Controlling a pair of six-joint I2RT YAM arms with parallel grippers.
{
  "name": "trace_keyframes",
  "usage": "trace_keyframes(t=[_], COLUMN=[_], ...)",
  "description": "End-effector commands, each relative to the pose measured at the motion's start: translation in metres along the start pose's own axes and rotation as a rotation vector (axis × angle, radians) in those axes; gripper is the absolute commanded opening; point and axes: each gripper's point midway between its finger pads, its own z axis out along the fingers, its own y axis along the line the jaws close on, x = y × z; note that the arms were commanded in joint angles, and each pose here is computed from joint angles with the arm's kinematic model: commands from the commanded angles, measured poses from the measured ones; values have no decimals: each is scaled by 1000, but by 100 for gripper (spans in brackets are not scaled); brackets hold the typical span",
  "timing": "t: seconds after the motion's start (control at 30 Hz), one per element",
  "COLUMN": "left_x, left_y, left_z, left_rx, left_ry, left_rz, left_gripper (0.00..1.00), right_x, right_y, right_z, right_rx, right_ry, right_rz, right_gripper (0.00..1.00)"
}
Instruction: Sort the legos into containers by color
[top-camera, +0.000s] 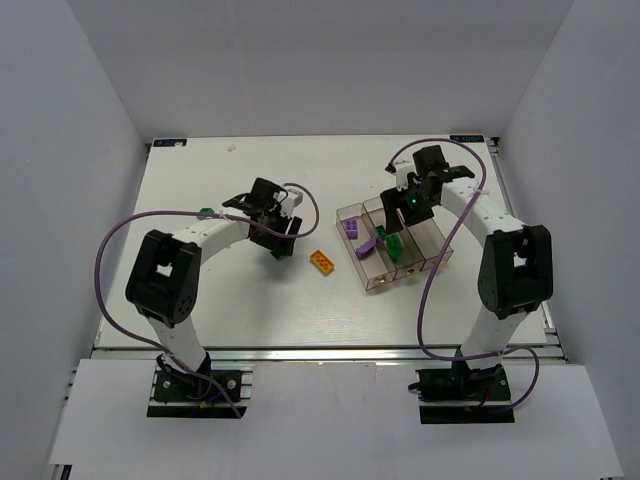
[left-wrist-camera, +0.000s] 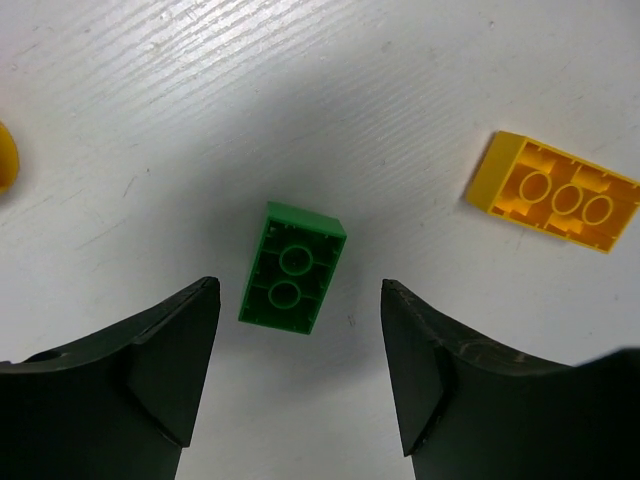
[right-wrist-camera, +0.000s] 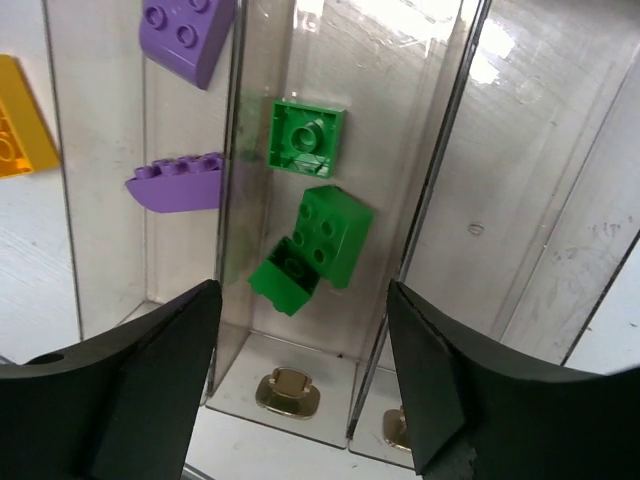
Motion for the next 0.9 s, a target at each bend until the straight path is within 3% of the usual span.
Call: trace_keyframes(t=[0.0,0.27,0.37,0.4,0.53,0.7,0.77,0.8,0.83,0.87], left_x=[-14,-6,5,6,-6,-81,-124,-136,-151,-165], left_y=[-3,-1,5,6,8,-28,-53,-71,-87,-96], left_z=[-2,12,16,17,5,-47,-72,-81,-89,-87], left_rx=[9,16,-20,-26,-57,79,187,289,356,415], left_ry=[-14,30,69,72,20,-220,-349,-378,-413,-440], left_rz=[80,78,60,57,35,-35,-45,-83,-88,-135], left_gripper=[75,71,53,42,18,0,0,0,0,0], right_x=[-20,-30,-33,-34,-36,-47,-55,-55,-57,-59], right_y=[9,21,21,21,22,10,2,-4,-6,-9], right_z=[-18,-36,-40,-42,-49,-63,-72,-74,-75,-76], right_rx=[-47,-107,-116,-115,-115,-40,9,22,32,45], right_ry=[-65,-130,-144,-149,-166,-243,-284,-289,-291,-291], right_rz=[-29,-33,-26,-26,-27,-31,-24,9,24,43], right_gripper=[74,75,75,75,75,71,51,24,8,0])
